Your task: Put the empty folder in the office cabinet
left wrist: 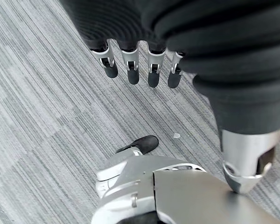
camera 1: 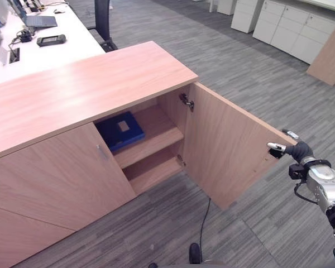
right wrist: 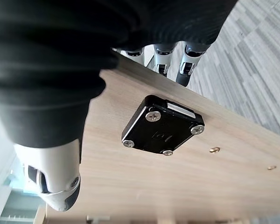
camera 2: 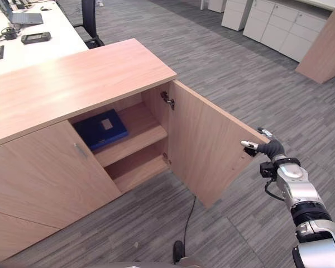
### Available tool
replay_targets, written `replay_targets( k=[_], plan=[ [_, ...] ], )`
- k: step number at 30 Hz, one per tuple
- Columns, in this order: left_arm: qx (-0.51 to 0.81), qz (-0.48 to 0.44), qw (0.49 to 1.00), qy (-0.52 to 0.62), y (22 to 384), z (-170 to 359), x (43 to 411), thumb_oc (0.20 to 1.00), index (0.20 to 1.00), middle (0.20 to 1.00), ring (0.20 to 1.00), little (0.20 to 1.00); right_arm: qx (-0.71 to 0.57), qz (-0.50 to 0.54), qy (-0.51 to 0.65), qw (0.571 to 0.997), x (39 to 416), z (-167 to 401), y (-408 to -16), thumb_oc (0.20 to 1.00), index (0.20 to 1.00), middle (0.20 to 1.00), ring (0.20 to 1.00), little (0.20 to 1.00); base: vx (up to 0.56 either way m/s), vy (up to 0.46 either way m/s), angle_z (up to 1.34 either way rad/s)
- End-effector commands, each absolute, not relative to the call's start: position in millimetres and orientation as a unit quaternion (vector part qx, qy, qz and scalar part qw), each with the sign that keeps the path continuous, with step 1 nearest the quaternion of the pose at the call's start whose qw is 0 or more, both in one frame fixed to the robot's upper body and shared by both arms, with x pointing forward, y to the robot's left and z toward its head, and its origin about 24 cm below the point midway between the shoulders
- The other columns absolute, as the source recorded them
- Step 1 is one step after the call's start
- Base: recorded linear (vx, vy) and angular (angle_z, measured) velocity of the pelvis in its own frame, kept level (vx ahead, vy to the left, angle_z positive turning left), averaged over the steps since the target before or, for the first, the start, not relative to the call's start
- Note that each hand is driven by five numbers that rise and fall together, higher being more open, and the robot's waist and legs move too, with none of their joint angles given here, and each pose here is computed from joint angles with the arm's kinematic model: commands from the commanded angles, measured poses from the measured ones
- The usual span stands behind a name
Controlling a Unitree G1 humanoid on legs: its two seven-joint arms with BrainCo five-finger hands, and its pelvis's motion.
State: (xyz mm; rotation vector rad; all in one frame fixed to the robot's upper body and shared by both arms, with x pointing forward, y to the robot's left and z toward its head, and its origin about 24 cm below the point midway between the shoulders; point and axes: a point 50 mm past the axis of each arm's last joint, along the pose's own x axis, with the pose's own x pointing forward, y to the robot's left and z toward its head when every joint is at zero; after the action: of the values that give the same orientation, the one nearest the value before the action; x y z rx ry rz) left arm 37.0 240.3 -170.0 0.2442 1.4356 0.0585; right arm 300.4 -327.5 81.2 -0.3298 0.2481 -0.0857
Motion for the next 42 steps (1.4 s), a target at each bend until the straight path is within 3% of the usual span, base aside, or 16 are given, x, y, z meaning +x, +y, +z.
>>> replay_targets(
  k=[1,4,11,17,25,32,38,40,42],
  plan=[
    [0.124,0.039,0.734,0.667,257.6,-166.0,29.9,1.0,1.0,1.0,1.0,1.0,-0.067,0.187,0.027,0.98,314.7,93.9,-227.8,1.0,1.0,1.0,1.0,1.0,-0.01,0.013,-0.13],
    [0.122,0.03,0.735,0.666,253.9,-167.0,29.5,1.0,1.0,1.0,1.0,1.0,-0.02,0.264,-0.006,0.964,309.2,101.5,-191.5,1.0,1.0,1.0,1.0,1.0,-0.01,0.01,-0.08],
    [0.125,0.018,0.744,0.656,250.4,-167.3,36.1,1.0,1.0,1.0,1.0,1.0,-0.009,0.348,0.023,0.937,294.6,83.5,-152.2,1.0,1.0,1.0,1.0,1.0,0.0,0.005,-0.04],
    [0.135,0.008,0.747,0.652,249.7,-167.3,37.1,1.0,1.0,1.0,1.0,1.0,0.033,0.505,0.033,0.862,263.8,87.1,-95.9,1.0,1.0,1.0,1.0,1.0,-0.01,0.01,0.04],
    [0.137,0.004,0.742,0.656,247.2,-168.5,28.4,1.0,1.0,1.0,1.0,1.0,0.119,0.55,0.03,0.826,247.9,88.3,-60.9,1.0,1.0,1.0,1.0,1.0,-0.01,0.003,0.02],
    [0.086,0.012,0.753,0.653,234.9,-171.3,28.4,1.0,1.0,1.0,1.0,1.0,0.144,0.485,0.081,0.859,241.4,50.5,-78.1,1.0,1.0,1.0,1.0,1.0,-0.01,0.014,0.05],
    [-0.045,0.027,0.779,0.625,214.9,-173.1,35.6,1.0,1.0,1.0,1.0,1.0,0.039,0.332,0.208,0.919,230.4,-24.0,-144.2,1.0,1.0,1.0,1.0,1.0,0.0,0.011,0.03],
    [-0.094,0.037,0.779,0.619,203.9,-174.4,38.1,1.0,1.0,1.0,1.0,1.0,-0.01,0.243,0.314,0.918,204.1,-72.6,-172.5,1.0,1.0,1.0,1.0,1.0,0.0,0.0,0.0],
    [-0.1,0.046,0.784,0.611,204.7,-173.7,43.0,1.0,1.0,1.0,1.0,1.0,-0.022,0.217,0.346,0.913,195.2,-86.1,-180.2,1.0,1.0,1.0,1.0,1.0,0.0,0.006,0.02]
  ],
)
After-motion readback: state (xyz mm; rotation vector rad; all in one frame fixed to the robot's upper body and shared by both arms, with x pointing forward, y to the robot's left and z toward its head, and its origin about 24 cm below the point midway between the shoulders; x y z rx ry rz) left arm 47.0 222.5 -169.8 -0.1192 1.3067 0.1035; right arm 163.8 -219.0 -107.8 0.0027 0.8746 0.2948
